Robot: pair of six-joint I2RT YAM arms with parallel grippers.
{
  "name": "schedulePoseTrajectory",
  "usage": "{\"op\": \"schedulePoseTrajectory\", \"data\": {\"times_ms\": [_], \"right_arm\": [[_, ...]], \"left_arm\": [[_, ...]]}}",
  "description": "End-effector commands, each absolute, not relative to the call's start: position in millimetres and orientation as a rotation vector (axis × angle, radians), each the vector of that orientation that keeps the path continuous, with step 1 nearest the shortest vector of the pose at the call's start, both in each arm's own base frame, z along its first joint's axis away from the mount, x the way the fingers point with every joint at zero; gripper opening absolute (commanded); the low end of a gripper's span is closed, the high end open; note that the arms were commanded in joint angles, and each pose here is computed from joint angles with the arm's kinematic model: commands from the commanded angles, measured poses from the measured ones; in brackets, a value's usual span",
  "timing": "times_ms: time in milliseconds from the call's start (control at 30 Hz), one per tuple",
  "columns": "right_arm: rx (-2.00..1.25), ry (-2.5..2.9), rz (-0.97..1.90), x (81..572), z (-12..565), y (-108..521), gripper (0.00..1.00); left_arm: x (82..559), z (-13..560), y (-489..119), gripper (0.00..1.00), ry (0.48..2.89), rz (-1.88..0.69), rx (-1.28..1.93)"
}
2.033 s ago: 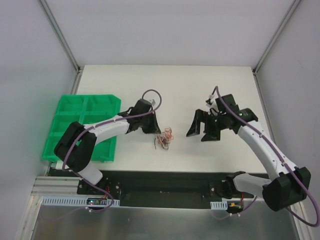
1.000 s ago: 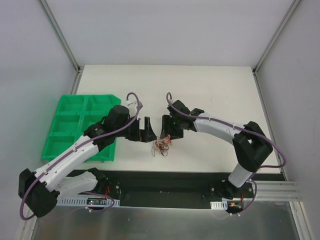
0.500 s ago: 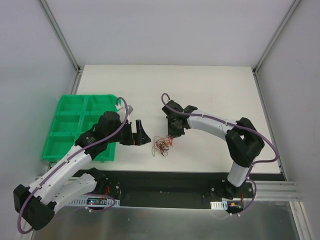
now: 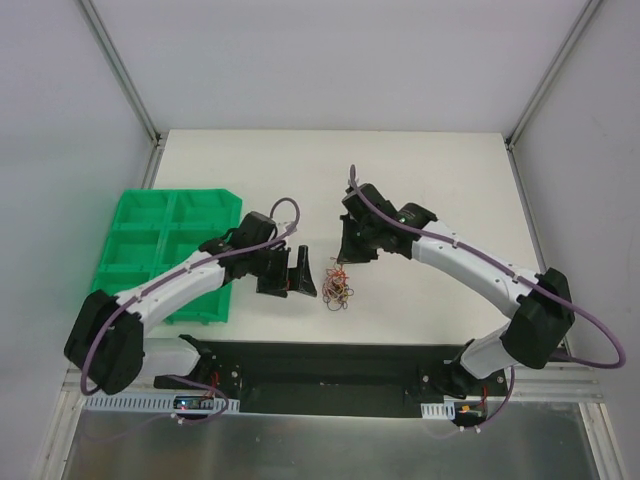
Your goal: Untangle the cables
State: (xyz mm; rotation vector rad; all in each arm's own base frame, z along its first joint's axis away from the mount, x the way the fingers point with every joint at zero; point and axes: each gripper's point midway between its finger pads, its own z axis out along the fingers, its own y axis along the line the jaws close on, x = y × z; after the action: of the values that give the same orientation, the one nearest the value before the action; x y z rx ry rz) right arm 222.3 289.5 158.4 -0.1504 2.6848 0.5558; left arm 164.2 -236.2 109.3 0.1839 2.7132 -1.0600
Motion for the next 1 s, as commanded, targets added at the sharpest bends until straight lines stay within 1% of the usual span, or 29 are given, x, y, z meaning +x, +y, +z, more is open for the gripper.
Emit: {"op": "schedulePoseTrajectory", "data": {"times_ms": [0, 333, 367, 433, 500, 533, 567, 633, 700, 733, 867, 967], "right_arm": [[-0.117, 2.665, 0.657, 208.9, 186.3, 291.1, 0.00], [-0.059, 2.586, 0.785, 202.6, 220.2, 291.4, 0.00], [-0.051, 2.570, 0.807, 202.6, 226.6, 292.6, 0.00], [-0.044, 2.537, 0.835, 203.1, 240.5, 291.6, 0.00], [-0.044, 2.505, 0.857, 202.1, 256.2, 288.8, 0.00], [-0.040, 2.487, 0.866, 202.6, 265.2, 286.6, 0.00], [-0.038, 2.469, 0.873, 203.1, 273.8, 284.6, 0.00], [-0.033, 2.428, 0.883, 204.2, 294.6, 278.7, 0.01], [-0.028, 2.385, 0.888, 205.1, 315.9, 271.6, 0.00], [-0.026, 2.363, 0.890, 205.7, 326.7, 268.2, 0.00], [-0.031, 2.252, 0.935, 205.7, 380.1, 259.7, 0.00], [-0.039, 2.195, 0.959, 204.3, 409.7, 256.3, 0.00]], "left_arm": [[181.2, 107.9, -257.8, 0.99, 2.735, -1.070, 0.254], [196.7, 81.9, -303.9, 0.99, 2.816, -1.101, 0.302], [197.9, 75.2, -307.1, 0.96, 2.841, -1.088, 0.276], [201.4, 56.1, -309.0, 0.87, 2.907, -1.044, 0.207], [203.1, 46.3, -311.3, 0.70, 2.946, -1.030, 0.169], [203.8, 40.9, -310.6, 0.56, 2.962, -1.011, 0.145], [202.9, 34.8, -308.2, 0.46, 2.980, -0.987, 0.124], [201.9, 25.9, -302.0, 0.34, 2.999, -0.932, 0.114], [200.3, 19.9, -295.6, 0.29, 3.009, -0.890, 0.104], [198.3, 16.5, -292.2, 0.29, 3.017, -0.871, 0.107], [192.2, 5.2, -279.6, 0.22, 3.048, -0.809, 0.108], [191.5, 3.3, -270.3, 0.17, 3.036, -0.773, 0.130]]}}
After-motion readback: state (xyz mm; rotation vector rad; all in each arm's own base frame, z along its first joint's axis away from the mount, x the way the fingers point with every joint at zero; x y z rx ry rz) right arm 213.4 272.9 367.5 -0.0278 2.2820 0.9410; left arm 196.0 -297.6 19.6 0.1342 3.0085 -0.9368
